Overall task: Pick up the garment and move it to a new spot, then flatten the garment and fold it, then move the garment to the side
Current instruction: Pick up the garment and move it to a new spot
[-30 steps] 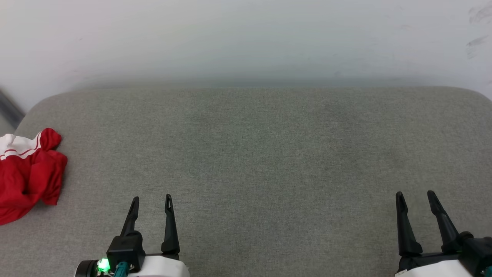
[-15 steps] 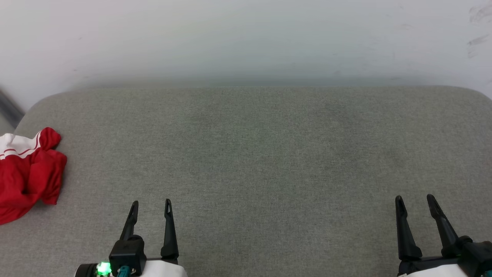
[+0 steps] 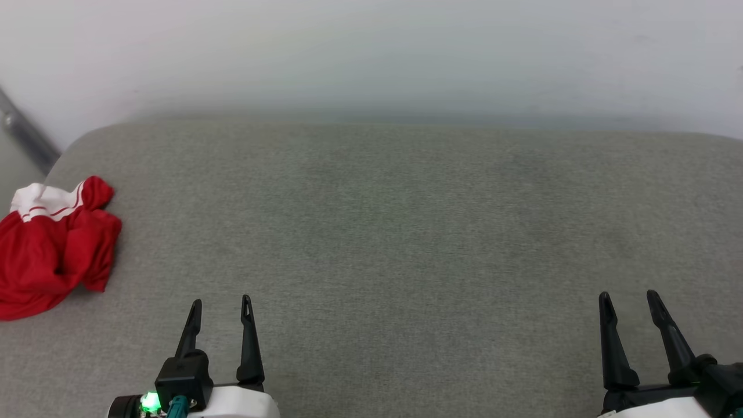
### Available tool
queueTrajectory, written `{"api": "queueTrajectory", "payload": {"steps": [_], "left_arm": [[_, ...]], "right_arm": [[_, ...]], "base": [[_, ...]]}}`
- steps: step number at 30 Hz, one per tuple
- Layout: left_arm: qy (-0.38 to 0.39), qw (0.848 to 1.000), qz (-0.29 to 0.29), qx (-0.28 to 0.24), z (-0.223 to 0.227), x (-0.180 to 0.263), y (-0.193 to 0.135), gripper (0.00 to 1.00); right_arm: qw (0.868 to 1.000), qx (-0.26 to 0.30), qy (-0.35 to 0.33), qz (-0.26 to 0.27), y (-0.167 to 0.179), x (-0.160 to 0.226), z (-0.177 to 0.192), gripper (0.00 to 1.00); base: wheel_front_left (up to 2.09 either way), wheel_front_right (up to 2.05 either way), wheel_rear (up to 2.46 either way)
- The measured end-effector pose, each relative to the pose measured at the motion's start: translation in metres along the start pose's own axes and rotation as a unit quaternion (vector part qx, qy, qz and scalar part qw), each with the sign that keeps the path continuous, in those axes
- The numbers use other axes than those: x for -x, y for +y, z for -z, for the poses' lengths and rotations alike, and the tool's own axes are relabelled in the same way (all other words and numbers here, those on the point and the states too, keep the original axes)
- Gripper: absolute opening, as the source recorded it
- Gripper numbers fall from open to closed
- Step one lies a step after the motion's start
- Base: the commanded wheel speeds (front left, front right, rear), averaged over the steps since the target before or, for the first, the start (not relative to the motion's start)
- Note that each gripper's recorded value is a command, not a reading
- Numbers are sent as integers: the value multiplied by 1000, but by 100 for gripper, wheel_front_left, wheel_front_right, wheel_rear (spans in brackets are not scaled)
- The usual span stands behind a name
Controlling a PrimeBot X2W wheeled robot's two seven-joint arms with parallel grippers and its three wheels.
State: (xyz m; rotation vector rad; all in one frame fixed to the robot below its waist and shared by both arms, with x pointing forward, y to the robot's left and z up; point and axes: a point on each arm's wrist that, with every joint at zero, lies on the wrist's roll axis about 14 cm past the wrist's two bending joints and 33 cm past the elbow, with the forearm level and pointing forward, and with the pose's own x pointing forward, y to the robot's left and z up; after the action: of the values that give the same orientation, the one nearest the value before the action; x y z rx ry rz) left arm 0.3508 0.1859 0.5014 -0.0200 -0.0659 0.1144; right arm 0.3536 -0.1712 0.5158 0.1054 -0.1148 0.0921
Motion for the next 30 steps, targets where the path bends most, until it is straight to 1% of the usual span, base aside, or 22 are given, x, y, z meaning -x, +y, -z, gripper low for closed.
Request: {"api": "queueTrajectory", "payload": {"steps": [7,14,21,30], "left_arm": [[-6,999,-37,-1,-5,6,22,100],[-7,996,-93,-2,-7,21,54,100],[-9,986,-165,-7,-12,47,96,100],[-10,972,-234,-10,-16,80,131,100]], "right_arm": [[999,-4,2,-35,21,-15,3,100],[996,-6,7,-85,53,-32,10,100],[990,-10,11,-141,90,-45,16,100],[978,-15,16,-207,135,-56,23,100]], "base": [[0,0,0],[0,0,0],[0,0,0],[0,0,0]]}}
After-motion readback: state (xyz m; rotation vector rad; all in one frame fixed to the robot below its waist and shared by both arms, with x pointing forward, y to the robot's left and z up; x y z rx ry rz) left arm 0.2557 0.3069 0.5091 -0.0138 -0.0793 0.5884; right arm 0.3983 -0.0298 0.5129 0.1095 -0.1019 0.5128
